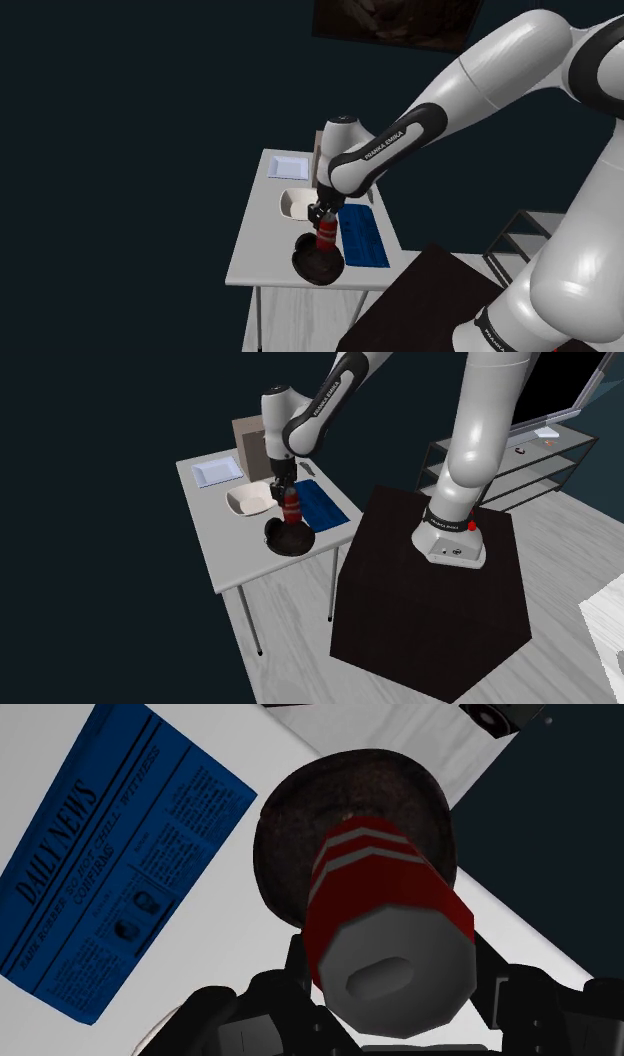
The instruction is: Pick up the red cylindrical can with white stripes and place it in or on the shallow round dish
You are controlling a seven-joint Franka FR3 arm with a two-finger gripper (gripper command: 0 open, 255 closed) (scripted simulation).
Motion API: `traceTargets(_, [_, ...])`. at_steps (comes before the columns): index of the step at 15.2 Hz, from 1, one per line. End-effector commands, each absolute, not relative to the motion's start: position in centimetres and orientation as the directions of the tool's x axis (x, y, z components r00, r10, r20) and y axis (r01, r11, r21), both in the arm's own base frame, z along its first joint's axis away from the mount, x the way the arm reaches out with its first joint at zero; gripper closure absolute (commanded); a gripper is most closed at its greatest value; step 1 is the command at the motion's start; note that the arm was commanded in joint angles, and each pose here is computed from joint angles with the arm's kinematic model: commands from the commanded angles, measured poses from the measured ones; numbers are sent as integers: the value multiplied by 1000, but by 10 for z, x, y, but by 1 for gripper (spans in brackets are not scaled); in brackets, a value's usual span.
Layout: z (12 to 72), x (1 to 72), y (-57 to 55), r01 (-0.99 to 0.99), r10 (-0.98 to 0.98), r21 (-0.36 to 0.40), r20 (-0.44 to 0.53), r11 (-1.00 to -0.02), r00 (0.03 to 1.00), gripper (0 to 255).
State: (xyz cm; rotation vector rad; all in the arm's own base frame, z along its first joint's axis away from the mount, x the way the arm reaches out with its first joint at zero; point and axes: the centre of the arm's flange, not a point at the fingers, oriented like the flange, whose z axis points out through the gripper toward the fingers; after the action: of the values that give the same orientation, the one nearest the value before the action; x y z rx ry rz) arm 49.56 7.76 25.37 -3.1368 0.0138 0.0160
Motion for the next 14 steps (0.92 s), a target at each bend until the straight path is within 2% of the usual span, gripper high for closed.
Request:
traceTargets(1, [243,496,77,-9,-9,-5,-9,-1000,1000,255])
traceTargets(7, [212,496,77,-9,-9,-5,-9,-1000,1000,255])
traceTargets(14, [212,496,77,-9,-9,-5,-9,-1000,1000,255])
